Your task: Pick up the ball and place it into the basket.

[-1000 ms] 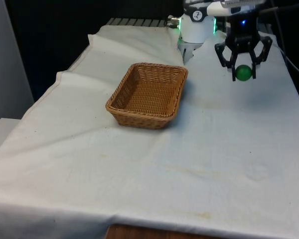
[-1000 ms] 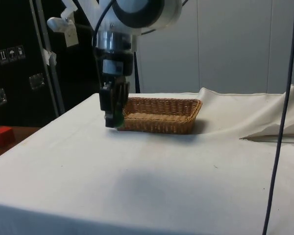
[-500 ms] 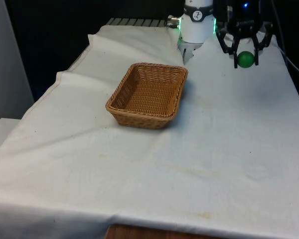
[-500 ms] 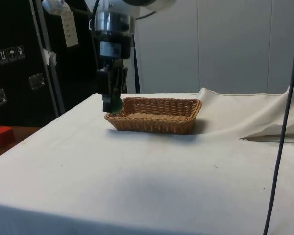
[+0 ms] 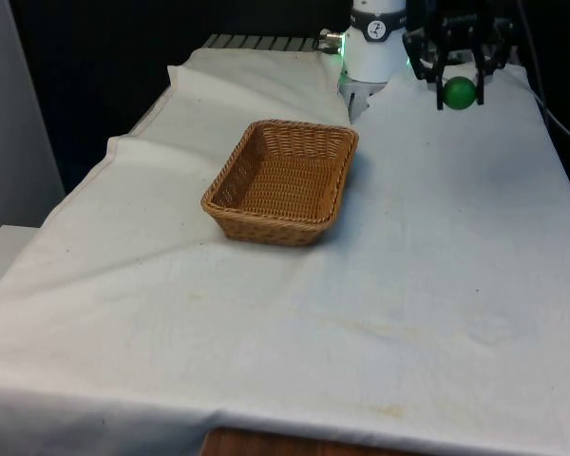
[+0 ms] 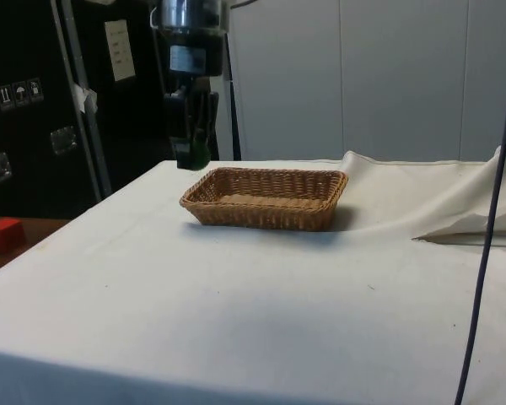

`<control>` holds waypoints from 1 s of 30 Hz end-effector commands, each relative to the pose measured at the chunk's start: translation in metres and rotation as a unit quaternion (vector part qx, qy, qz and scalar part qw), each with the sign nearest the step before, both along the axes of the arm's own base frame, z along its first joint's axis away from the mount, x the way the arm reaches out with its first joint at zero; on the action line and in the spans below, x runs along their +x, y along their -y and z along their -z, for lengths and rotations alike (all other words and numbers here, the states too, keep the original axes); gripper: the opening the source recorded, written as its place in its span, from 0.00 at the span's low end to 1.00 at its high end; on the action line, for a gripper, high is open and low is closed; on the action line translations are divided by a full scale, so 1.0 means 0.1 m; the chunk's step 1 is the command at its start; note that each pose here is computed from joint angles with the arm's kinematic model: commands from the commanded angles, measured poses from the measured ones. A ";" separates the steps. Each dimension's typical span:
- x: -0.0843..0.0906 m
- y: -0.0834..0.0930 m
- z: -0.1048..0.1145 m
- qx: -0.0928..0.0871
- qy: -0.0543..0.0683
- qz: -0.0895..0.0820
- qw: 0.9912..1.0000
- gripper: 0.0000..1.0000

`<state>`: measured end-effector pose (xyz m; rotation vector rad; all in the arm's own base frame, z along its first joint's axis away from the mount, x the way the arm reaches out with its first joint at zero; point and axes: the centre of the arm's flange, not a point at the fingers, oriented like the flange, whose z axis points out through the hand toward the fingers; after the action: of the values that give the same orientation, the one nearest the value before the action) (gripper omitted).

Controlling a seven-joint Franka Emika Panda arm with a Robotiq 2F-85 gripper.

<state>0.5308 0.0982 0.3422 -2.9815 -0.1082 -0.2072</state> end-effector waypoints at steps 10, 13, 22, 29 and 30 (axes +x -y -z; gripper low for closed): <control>0.07 0.31 -0.11 -0.016 -0.009 0.010 1.000 0.01; 0.08 0.42 -0.11 -0.018 -0.008 0.013 1.000 0.01; 0.08 0.65 -0.09 -0.021 -0.007 0.022 1.000 0.01; 0.09 0.87 -0.07 -0.024 -0.006 0.030 0.999 0.01; 0.09 0.89 -0.07 -0.025 -0.007 0.031 0.999 0.01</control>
<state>0.5399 0.0106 0.3494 -3.0309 -0.0192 -0.1947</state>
